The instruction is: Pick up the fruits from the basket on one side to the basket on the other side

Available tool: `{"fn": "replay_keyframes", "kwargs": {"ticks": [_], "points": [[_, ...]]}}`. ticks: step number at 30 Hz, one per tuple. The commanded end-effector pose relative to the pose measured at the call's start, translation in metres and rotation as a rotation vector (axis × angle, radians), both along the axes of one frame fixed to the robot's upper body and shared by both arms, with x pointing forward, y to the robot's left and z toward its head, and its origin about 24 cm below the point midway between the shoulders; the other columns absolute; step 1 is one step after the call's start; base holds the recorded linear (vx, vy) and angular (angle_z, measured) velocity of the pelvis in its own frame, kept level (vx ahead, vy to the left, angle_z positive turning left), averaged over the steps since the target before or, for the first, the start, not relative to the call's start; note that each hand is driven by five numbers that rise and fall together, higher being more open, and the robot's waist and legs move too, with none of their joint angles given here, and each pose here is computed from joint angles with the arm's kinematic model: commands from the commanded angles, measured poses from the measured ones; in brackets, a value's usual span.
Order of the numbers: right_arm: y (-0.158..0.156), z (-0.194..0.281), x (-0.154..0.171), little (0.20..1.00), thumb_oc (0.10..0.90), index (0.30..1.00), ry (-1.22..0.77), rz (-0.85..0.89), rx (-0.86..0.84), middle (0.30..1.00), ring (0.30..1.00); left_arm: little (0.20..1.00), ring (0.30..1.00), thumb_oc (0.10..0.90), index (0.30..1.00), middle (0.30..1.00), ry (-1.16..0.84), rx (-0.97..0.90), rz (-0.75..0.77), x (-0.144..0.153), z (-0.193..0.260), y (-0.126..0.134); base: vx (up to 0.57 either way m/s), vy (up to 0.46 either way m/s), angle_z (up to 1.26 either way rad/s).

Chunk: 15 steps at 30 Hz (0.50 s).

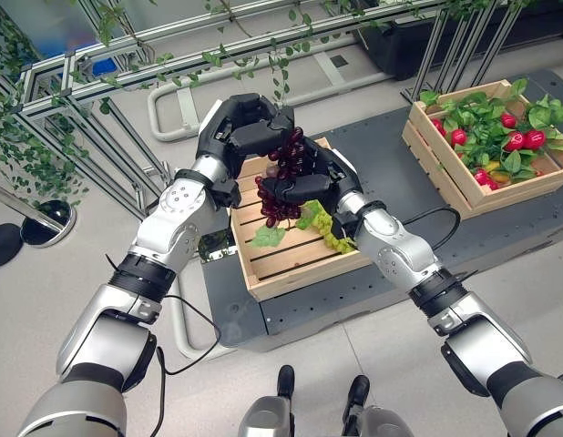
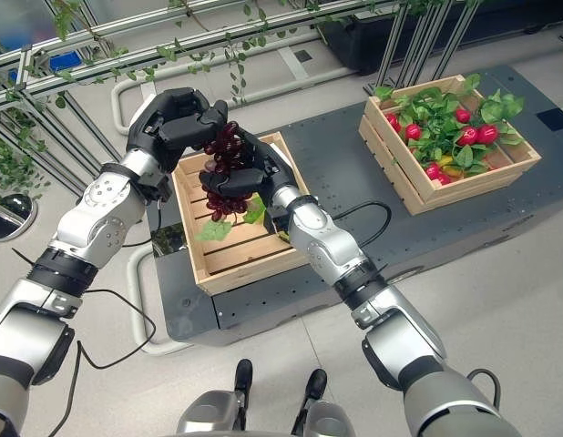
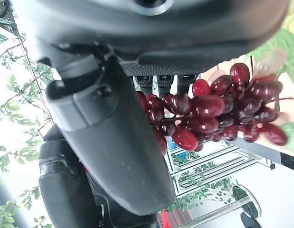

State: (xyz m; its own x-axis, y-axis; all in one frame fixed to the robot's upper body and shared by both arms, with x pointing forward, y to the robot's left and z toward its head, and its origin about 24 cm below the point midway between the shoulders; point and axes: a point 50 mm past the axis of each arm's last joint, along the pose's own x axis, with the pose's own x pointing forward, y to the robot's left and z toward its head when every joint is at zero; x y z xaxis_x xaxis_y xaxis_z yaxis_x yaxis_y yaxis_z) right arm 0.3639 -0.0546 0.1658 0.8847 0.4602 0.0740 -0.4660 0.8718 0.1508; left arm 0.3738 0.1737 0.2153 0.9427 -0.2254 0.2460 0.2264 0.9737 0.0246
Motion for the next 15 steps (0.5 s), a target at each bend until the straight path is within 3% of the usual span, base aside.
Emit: {"fn": "replay_keyframes", "kwargs": {"ticks": [1, 12, 13, 14, 15], "points": [[0.034, -0.01, 0.001, 0.9, 0.8, 0.9, 0.075, 0.091, 0.045, 0.9, 0.9, 0.3, 0.3, 0.4, 0.3, 0.3, -0.14, -0.132, -0.073, 0.009, 0.038, -0.03, 0.0, 0.0, 0.0], [0.034, -0.026, 0.009, 0.9, 0.8, 0.9, 0.139, 0.073, -0.001, 0.9, 0.9, 0.3, 0.3, 0.4, 0.3, 0.3, -0.146, -0.191, -0.18, 0.004, 0.043, -0.057, 0.0, 0.0, 0.01], [0.033, -0.026, 0.01, 0.556, 0.571, 0.556, 0.14, 0.071, 0.003, 0.556, 0.556, 0.3, 0.3, 0.4, 0.3, 0.3, -0.145, -0.189, -0.185, 0.003, 0.043, -0.058, 0.0, 0.0, 0.0], [0.032, -0.025, 0.011, 0.3, 0.4, 0.3, 0.137, 0.072, 0.016, 0.3, 0.3, 0.3, 0.3, 0.4, 0.3, 0.3, -0.143, -0.188, -0.19, 0.003, 0.043, -0.059, 0.0, 0.0, 0.0], [0.032, -0.023, 0.012, 0.3, 0.4, 0.3, 0.133, 0.075, 0.036, 0.3, 0.3, 0.3, 0.3, 0.4, 0.3, 0.3, -0.143, -0.187, -0.195, 0.003, 0.043, -0.06, 0.0, 0.0, 0.0]]}}
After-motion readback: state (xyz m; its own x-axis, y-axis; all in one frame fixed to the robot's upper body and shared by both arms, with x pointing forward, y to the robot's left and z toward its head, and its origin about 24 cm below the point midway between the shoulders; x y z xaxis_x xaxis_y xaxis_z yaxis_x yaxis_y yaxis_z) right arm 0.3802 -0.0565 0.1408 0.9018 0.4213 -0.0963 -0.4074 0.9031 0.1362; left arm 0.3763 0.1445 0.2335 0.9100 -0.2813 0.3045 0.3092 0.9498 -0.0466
